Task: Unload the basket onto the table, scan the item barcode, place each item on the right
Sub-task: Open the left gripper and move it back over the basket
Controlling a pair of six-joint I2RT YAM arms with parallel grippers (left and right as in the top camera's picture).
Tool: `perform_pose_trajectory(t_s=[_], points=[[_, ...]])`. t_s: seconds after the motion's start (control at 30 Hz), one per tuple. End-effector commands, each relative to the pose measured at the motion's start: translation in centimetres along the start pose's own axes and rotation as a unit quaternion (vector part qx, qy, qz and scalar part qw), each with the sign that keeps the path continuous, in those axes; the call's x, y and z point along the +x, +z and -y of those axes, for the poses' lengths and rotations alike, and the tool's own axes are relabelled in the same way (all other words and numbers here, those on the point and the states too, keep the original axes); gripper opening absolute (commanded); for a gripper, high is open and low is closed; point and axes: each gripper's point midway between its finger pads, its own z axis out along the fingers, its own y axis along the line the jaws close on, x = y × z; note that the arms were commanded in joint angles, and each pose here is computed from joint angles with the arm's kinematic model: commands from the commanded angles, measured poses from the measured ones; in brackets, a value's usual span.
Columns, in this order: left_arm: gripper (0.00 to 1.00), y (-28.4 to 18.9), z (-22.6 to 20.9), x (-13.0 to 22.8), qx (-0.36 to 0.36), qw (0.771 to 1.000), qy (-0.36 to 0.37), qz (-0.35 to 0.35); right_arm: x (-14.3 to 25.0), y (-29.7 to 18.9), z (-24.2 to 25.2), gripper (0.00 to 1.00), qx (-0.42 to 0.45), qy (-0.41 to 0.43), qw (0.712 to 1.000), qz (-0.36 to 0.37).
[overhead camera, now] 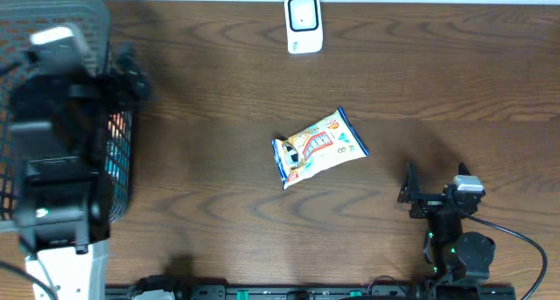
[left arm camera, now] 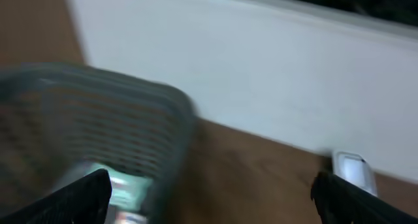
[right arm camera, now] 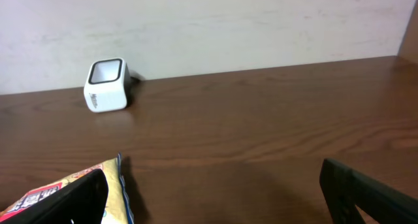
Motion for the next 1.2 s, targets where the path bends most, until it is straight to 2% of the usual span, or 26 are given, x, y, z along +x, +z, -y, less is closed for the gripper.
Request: perform_pose_trajectory(t_s=[0.0,0.17,0.37,0.47,0.6,0.83,1.0,1.17], points=[[0.98,-0.4,-3.8,-2.5,-0.063,0.998,0.003,0.008,0.1,0.0,0.3,0.99,0.007,-0.008,1.0,-0.001],[0.98,0.7,-9.8,-0.6,-0.138,0.988,-0.027,-0.06,0.1,0.0,0.3,0.99,0.007,-0.008,1.0,-0.001],[0.98,3.0,-13.4,5.1,-0.133,0.972,-0.084,-0.174,0.1,0.0,0.3,0.99,0.007,-0.008,1.0,-0.001],[0.98,3.7,-14.5,8.1,-0.129,0.959,-0.094,-0.233,0.1,0.0,0.3,0.99,0.007,-0.008,1.0,-0.001],[0.98,4.4,-15.4,11.2,-0.121,0.945,-0.069,-0.297,0.1,0.0,0.3,0.99,0.007,-0.008,1.0,-0.001],[0.98,5.1,-16.0,14.9,-0.108,0.921,-0.057,-0.369,0.1,0.0,0.3,0.99,0.007,-0.008,1.0,-0.001],[0.98,5.2,-16.3,18.9,-0.103,0.89,-0.075,-0.439,0.1,0.0,0.3,0.99,0.007,-0.008,1.0,-0.001],[0.98,4.9,-16.4,23.7,-0.094,0.845,-0.093,-0.518,0.1,0.0,0.3,0.99,0.007,-0.008,1.0,-0.001]])
